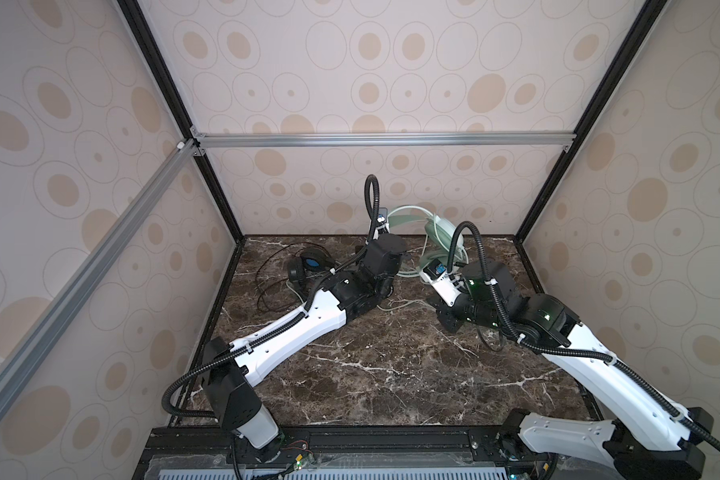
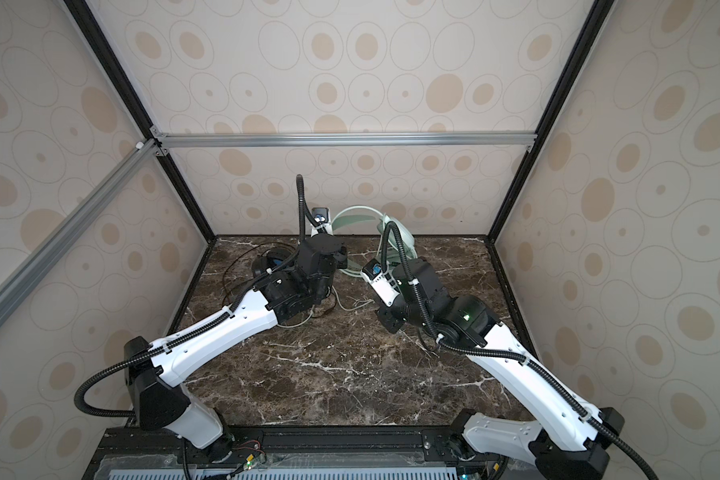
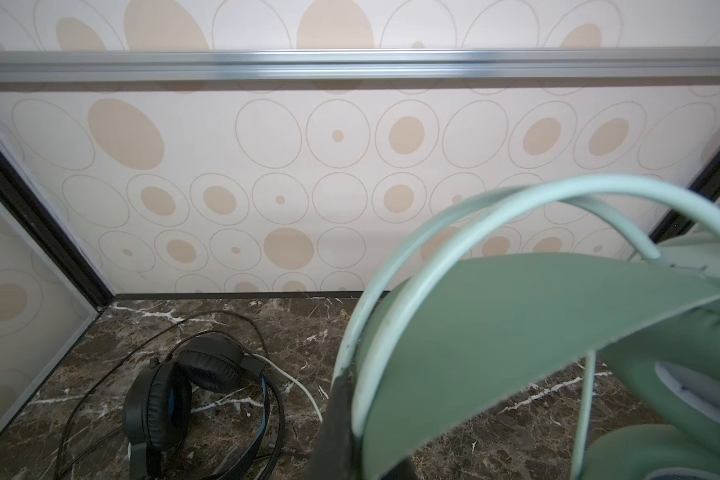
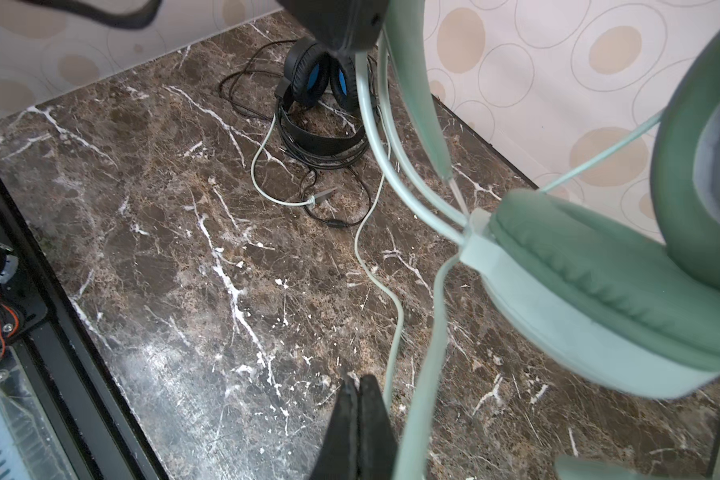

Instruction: Wrap the headphones

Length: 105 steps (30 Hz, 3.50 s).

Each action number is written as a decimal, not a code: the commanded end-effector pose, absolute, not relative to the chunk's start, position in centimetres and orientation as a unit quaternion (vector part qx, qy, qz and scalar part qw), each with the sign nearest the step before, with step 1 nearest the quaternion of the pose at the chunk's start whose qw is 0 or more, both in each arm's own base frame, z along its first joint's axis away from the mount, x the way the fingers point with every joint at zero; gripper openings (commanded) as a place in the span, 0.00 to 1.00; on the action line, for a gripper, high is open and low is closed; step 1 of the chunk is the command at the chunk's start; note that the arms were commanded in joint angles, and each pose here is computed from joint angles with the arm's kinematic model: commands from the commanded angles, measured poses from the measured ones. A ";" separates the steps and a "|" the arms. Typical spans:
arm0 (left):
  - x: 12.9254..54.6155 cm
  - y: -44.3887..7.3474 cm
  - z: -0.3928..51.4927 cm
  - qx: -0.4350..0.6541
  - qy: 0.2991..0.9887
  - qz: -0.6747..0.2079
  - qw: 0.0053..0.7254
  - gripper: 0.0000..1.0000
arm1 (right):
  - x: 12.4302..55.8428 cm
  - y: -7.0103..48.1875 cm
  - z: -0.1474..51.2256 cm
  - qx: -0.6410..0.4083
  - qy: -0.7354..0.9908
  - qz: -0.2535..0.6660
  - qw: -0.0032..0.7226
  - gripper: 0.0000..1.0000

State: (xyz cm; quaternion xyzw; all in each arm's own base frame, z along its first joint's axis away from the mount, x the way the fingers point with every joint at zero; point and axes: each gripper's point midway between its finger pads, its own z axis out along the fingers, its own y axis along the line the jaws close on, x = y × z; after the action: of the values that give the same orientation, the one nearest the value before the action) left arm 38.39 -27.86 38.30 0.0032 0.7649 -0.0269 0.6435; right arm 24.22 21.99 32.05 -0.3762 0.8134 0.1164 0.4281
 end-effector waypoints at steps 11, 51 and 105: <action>36.5 -28.4 40.5 0.047 0.733 -0.053 0.676 0.00 | 24.3 23.2 38.1 -0.344 0.772 0.175 0.506 0.02; 36.8 -26.0 45.2 -0.135 0.703 -0.258 0.649 0.00 | 21.9 24.4 34.8 -0.328 0.778 0.263 0.467 0.05; 34.3 -25.4 51.7 -0.028 0.682 -0.017 0.731 0.00 | 28.4 19.7 48.5 -0.383 0.673 -0.149 0.615 0.00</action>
State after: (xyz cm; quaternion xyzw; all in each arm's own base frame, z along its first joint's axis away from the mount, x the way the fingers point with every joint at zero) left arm 35.14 -26.45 47.81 0.0283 0.7019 0.0219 0.7114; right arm 28.17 19.36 45.26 -0.3775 0.7254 -0.0891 0.5686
